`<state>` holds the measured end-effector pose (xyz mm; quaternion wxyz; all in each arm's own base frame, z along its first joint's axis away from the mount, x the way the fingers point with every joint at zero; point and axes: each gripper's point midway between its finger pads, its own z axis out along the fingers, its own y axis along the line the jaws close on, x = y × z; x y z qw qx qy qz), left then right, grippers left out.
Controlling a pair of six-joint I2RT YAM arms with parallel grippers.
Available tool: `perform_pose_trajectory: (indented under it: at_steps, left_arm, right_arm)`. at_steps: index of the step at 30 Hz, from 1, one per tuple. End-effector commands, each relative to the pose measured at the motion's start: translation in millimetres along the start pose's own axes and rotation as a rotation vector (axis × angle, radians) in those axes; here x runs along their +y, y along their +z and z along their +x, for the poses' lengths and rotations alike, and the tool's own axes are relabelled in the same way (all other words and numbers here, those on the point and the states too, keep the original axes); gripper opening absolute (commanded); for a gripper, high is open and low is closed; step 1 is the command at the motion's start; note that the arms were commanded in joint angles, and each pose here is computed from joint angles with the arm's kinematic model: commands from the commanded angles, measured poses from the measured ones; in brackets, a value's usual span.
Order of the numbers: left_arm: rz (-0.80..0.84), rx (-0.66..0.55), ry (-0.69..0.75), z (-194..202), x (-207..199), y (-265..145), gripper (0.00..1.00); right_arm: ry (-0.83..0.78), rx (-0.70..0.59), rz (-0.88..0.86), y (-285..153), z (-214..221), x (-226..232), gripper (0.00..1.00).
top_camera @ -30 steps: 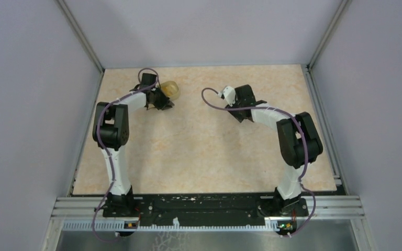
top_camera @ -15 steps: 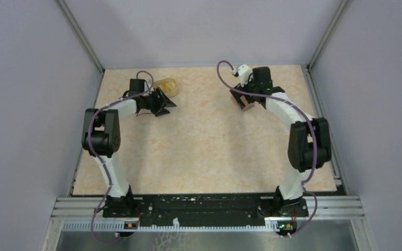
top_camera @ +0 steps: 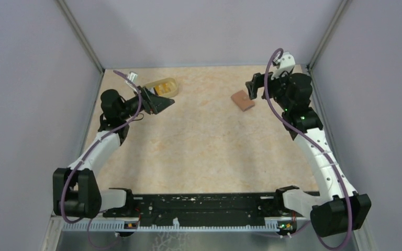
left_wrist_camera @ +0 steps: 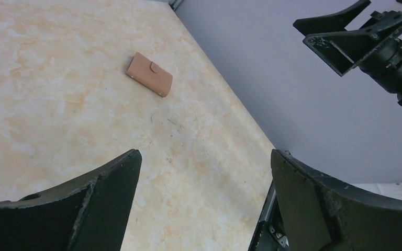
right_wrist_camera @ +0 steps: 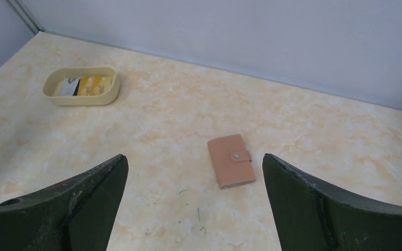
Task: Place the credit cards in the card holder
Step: Reset both arms
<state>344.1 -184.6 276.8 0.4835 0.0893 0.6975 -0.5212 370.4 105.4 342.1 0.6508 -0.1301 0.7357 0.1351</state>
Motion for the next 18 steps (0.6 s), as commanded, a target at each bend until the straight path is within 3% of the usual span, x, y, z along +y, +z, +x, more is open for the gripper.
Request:
perform_pose_trajectory:
  at_steps: [1, 9, 18]
  left_arm:
    - [0.034, -0.021, 0.049, 2, -17, -12, 0.99]
    - [0.008, -0.074, 0.137, 3, -38, -35, 0.99]
    - [-0.117, -0.171, 0.174, 1, -32, -55, 0.99]
  right_arm:
    - [0.083, 0.015, -0.015, -6, 7, 7, 0.99]
    - [0.126, 0.008, -0.039, -8, 6, 13, 0.98]
    - [0.127, -0.003, -0.077, -6, 2, 19, 0.99]
